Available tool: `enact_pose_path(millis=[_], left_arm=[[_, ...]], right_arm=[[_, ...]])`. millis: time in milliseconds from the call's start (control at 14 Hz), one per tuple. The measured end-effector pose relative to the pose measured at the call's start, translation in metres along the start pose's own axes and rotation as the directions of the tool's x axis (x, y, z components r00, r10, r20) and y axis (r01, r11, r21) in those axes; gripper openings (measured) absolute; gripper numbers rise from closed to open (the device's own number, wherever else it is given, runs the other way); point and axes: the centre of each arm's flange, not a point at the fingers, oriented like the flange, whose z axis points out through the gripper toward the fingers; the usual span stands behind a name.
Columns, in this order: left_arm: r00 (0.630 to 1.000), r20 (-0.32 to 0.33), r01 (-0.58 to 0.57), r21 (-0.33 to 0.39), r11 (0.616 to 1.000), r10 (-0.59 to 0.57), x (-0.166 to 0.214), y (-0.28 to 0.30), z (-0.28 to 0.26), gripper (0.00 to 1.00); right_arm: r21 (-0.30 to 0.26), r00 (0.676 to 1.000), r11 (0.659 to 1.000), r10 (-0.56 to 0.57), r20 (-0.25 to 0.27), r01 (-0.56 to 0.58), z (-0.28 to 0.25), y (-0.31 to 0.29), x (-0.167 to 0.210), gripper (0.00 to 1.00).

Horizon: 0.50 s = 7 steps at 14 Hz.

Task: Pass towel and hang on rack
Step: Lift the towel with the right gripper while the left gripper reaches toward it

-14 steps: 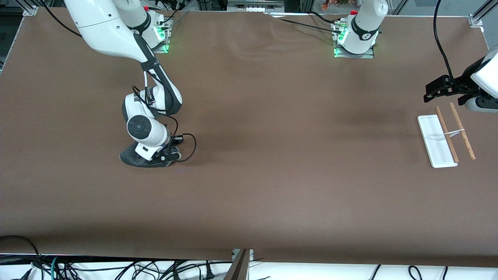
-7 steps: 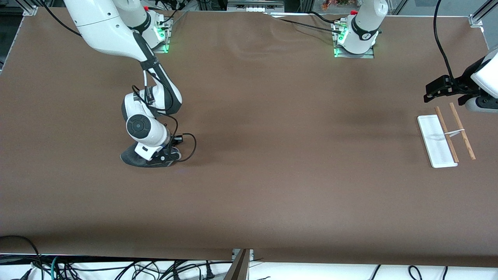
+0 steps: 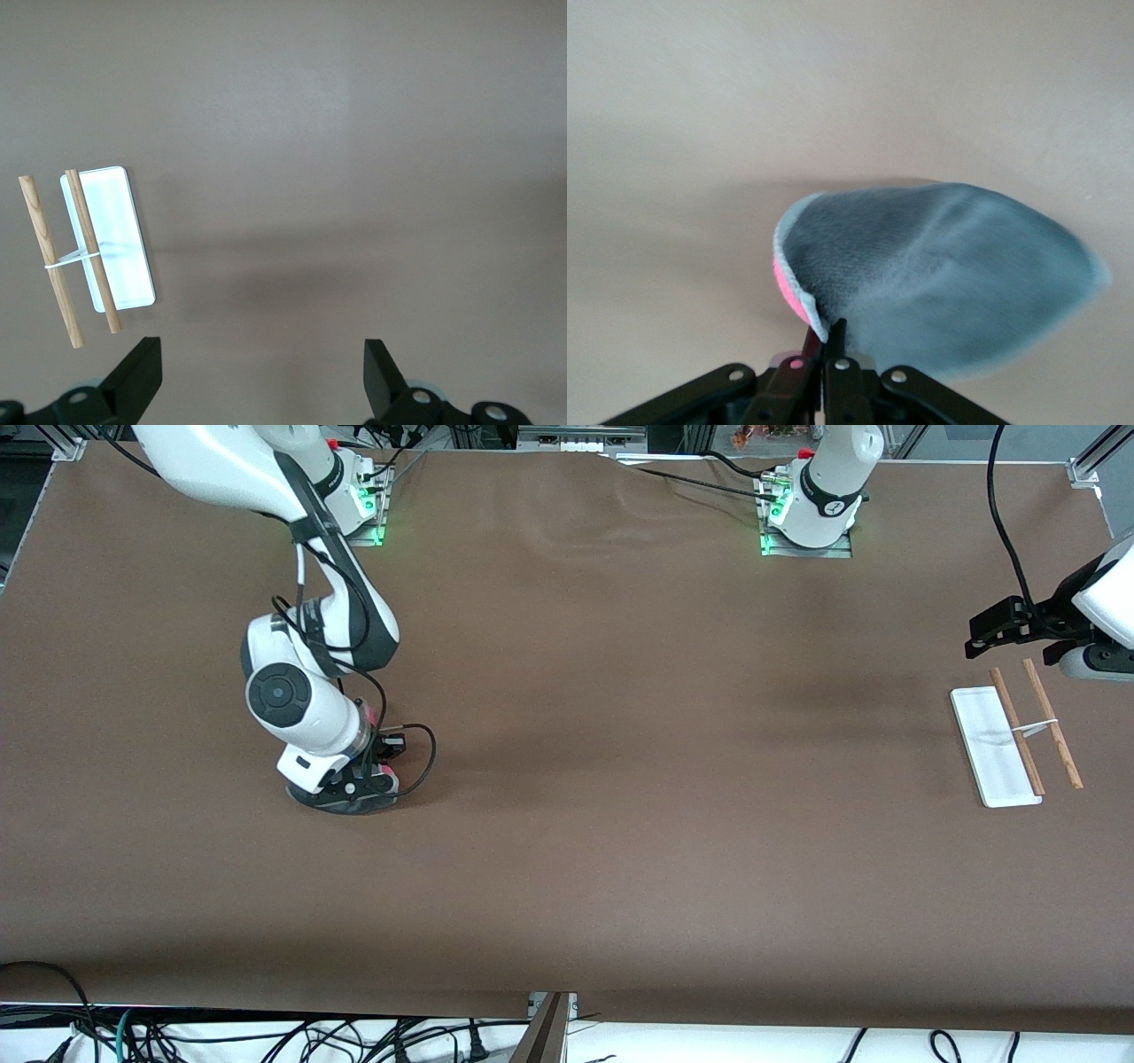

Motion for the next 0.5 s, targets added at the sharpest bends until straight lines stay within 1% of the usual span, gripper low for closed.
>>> enact_pose_path(millis=[214, 429, 500], left_arm=[[1.000, 0.000, 0.000, 0.000, 1.000, 0.000, 0.000, 0.000, 0.000, 1.00], [1.000, 0.000, 0.000, 0.000, 1.000, 0.000, 0.000, 0.000, 0.000, 1.00], [1.000, 0.000, 0.000, 0.000, 1.000, 0.000, 0.000, 0.000, 0.000, 1.00]], right_arm=[[0.030, 0.998, 0.998, -0.057, -0.035, 0.058, -0.066, -0.040, 0.008, 0.02], [0.068, 0.991, 0.990, -0.116, -0.066, 0.120, -0.103, -0.089, 0.005, 0.02], [0.083, 0.991, 0.990, -0.109, -0.074, 0.115, -0.111, -0.106, 0.002, 0.02]])
